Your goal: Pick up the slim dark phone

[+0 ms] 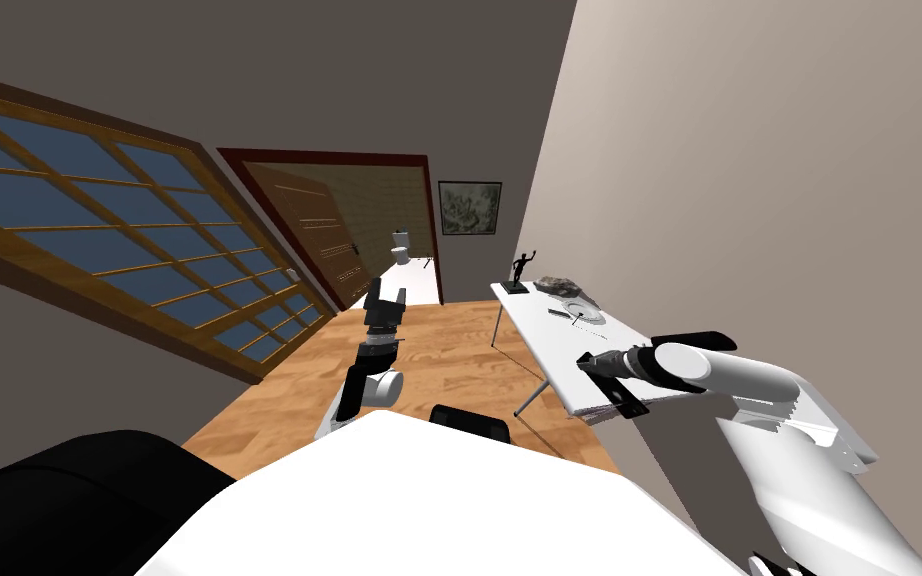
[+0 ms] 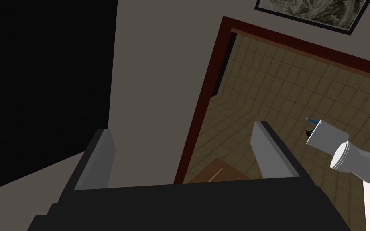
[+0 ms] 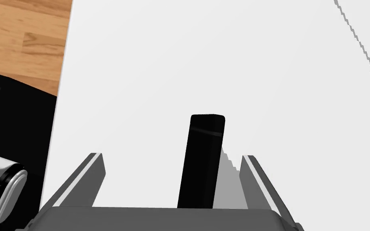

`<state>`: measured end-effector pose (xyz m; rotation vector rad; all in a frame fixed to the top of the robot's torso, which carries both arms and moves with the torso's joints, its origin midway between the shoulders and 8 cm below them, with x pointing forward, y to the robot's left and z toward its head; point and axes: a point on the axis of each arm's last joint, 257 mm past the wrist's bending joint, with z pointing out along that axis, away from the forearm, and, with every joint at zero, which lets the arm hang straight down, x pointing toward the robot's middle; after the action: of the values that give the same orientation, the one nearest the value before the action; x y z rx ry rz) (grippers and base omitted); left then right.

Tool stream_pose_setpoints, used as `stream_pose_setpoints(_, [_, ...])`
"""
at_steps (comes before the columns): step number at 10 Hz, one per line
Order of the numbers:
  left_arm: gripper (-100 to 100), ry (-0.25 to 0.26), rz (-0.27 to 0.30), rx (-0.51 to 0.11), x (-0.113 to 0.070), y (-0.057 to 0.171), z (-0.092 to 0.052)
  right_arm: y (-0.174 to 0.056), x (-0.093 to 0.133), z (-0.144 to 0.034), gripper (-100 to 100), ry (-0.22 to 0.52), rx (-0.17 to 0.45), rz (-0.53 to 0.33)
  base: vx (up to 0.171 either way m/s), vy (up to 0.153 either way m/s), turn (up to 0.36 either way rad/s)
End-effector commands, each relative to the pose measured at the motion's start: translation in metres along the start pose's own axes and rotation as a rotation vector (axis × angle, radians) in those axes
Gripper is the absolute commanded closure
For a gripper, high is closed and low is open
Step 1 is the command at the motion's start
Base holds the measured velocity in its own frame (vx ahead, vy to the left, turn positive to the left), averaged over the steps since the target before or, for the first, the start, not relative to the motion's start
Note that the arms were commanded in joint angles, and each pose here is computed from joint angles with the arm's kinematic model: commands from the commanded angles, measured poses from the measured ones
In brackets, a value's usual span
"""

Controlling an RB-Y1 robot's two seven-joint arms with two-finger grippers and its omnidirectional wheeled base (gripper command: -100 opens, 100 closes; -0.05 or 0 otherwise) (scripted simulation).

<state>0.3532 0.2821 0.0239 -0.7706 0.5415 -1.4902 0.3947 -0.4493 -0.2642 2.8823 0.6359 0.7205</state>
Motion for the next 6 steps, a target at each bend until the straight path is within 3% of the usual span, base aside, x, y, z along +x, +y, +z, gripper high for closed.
stream_pose_setpoints(1, [0,0.000,0.000,0.000,0.000,0.000,0.000,-0.005,-0.007,-0.002,-100,-0.035,0.034,0.037,0.035,-0.001,-0.059])
stream_pose_setpoints(6, [0,0.000,0.000,0.000,0.000,0.000,0.000,-0.017,-0.027,-0.007,-100,-0.124,0.105,0.089,0.029,-0.007,-0.033])
